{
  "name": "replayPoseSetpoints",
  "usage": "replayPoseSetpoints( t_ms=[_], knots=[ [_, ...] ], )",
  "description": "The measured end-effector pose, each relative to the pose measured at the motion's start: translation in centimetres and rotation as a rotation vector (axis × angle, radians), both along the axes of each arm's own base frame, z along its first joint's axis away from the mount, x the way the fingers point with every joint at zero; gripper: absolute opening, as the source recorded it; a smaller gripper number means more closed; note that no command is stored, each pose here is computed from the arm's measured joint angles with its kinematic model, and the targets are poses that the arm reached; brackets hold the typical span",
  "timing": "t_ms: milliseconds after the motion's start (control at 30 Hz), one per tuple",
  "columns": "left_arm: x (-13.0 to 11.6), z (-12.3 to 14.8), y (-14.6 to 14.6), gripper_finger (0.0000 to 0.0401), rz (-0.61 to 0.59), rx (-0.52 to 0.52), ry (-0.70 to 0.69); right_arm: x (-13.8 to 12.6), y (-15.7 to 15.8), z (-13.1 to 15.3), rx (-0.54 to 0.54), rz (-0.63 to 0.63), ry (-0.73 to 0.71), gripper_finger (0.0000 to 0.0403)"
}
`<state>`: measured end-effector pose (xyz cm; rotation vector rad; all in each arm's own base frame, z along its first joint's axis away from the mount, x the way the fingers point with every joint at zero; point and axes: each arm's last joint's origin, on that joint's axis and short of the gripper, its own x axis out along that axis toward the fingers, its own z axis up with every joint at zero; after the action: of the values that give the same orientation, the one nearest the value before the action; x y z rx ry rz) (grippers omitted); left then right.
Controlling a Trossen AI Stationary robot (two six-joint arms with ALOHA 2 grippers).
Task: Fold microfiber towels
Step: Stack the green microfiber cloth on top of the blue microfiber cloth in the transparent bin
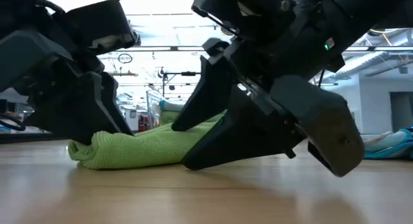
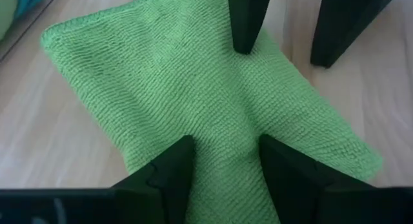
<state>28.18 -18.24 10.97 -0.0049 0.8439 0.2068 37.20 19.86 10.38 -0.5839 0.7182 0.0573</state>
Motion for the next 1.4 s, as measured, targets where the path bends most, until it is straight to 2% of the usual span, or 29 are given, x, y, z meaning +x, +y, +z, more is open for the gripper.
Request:
replayPoseSetpoints(
  t_ms=[333,467,567,767,1000,1233,1333,1400],
  knots=[
    [-0.5,-0.6,-0.2,0.0186,-0.038,-0.010,-0.059,0.5,-1.3,-0.1,-0.155,0.069,0.037,0.0264],
    [-0.4,-0.6,-0.2,0.0186,-0.039,-0.019,-0.065,0.8,-1.9,-0.1,-0.226,0.121,0.056,0.0249],
    [-0.4,-0.6,-0.3,0.0186,-0.041,-0.027,-0.071,1.1,-2.4,-0.1,-0.213,0.172,0.079,0.0232],
    [-0.3,-0.6,-0.3,0.0186,-0.043,-0.033,-0.079,1.2,-3.1,-0.5,-0.176,0.213,0.090,0.0172],
    [-0.3,-0.1,-0.4,0.0186,-0.047,-0.039,-0.096,1.0,-3.5,-1.0,-0.111,0.239,0.106,0.0023],
    [-1.4,3.5,-0.5,0.0186,-0.068,-0.047,-0.154,0.9,-3.9,-0.3,-0.090,0.209,0.113,0.0016],
    [-2.3,5.3,-0.6,0.0186,-0.047,-0.038,-0.189,0.5,-4.4,1.1,-0.097,0.166,0.123,0.0008],
    [-3.1,6.0,-0.8,0.0186,-0.036,0.004,-0.206,0.4,-4.8,2.6,-0.114,0.130,0.092,0.0007]
  ],
)
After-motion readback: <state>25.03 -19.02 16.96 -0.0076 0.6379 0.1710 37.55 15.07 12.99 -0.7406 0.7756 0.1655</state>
